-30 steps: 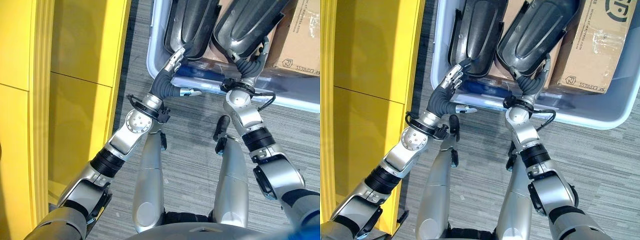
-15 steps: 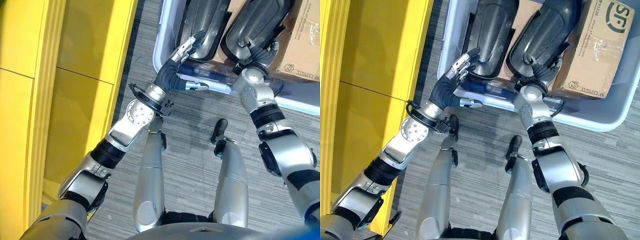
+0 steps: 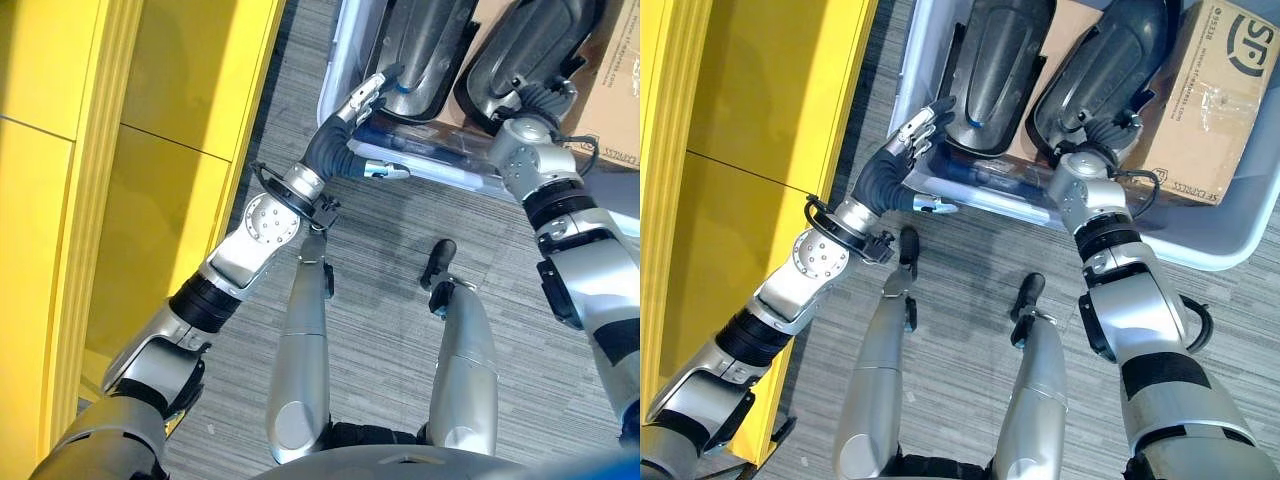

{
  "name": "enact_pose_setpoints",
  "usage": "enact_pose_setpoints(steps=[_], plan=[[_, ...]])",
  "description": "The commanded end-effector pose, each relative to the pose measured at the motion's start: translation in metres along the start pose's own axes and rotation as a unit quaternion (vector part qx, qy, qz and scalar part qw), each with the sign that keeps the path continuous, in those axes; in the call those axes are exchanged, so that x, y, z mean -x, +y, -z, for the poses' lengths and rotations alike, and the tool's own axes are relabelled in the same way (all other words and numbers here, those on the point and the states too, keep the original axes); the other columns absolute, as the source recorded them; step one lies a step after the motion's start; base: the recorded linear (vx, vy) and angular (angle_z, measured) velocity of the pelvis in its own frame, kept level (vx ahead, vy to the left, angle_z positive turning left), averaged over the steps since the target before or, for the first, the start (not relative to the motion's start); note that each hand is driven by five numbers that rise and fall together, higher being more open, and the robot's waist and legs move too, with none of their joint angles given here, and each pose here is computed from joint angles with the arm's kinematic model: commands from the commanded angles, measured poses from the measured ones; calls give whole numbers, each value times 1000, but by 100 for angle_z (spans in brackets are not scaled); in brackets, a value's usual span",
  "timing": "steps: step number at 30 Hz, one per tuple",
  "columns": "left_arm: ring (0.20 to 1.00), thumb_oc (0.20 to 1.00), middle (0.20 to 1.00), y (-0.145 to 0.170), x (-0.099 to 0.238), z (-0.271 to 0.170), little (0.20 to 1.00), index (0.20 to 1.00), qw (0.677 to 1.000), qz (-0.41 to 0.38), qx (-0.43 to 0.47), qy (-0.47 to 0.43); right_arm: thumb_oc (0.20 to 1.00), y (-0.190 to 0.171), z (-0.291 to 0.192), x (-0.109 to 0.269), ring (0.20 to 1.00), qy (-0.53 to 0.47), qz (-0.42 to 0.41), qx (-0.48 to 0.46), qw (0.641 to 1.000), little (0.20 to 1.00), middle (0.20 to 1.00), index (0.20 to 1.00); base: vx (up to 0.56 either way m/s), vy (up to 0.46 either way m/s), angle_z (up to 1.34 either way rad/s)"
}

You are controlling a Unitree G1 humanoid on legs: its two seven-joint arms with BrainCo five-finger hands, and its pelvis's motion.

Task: Move parts from the plastic box to the shelf.

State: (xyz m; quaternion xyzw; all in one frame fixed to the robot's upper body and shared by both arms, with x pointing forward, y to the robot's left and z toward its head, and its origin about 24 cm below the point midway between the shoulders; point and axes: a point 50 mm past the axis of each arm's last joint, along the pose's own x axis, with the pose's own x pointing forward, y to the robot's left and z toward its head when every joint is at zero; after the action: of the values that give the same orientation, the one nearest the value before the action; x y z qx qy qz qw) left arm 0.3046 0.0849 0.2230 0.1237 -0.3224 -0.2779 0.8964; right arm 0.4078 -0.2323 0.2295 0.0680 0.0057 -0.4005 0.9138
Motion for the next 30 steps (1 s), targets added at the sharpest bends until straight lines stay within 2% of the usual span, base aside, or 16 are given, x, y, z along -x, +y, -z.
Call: enact_pose_setpoints(steps=[1,8,13,16,17,18,19,20,23,25,30], plan=[[1000,1000,1000,-7,-9,-24,1000,1000,998,21,12,-64,1000,9,56,9,1000,139,-75,23,987,1000,1000,1000,28,-3,7],[1000,1000,1000,-5,-9,-22,1000,1000,998,25,16,-58,1000,2,73,7,1000,194,-77,70,976,1000,1000,1000,34,7,4],[1000,1000,1000,-8,-8,-20,1000,1000,998,23,14,-56,1000,-2,96,10,1000,252,-101,54,961,1000,1000,1000,32,17,4],[1000,1000,1000,-8,-8,-20,1000,1000,998,17,17,-57,1000,-7,100,7,1000,243,-107,80,961,1000,1000,1000,14,11,0],[1000,1000,1000,-8,-8,-21,1000,1000,998,17,18,-56,953,-9,101,6,953,240,-109,89,961,953,953,953,0,0,0],[1000,1000,1000,-9,-7,-21,1000,1000,998,17,19,-57,627,-10,101,5,627,237,-109,92,961,627,627,627,0,0,0],[1000,1000,1000,-8,-7,-21,1000,1000,998,18,20,-58,376,-11,99,3,376,231,-109,94,962,376,376,376,0,0,0],[1000,1000,1000,-9,-7,-21,1000,1000,998,19,20,-58,200,-12,98,2,200,227,-107,96,963,200,200,200,6,-33,3],[1000,1000,1000,-10,-6,-21,1000,1000,998,21,20,-57,200,-14,93,-1,200,206,-96,113,967,200,200,200,0,0,0],[1000,1000,1000,-10,-5,-20,1000,1000,998,19,21,-57,200,-19,80,-8,200,144,-69,159,974,200,200,200,0,0,0],[1000,1000,1000,-11,-3,-19,1000,1000,998,14,19,-63,200,-14,58,-8,200,31,-25,197,980,200,200,200,-25,-2,1]])
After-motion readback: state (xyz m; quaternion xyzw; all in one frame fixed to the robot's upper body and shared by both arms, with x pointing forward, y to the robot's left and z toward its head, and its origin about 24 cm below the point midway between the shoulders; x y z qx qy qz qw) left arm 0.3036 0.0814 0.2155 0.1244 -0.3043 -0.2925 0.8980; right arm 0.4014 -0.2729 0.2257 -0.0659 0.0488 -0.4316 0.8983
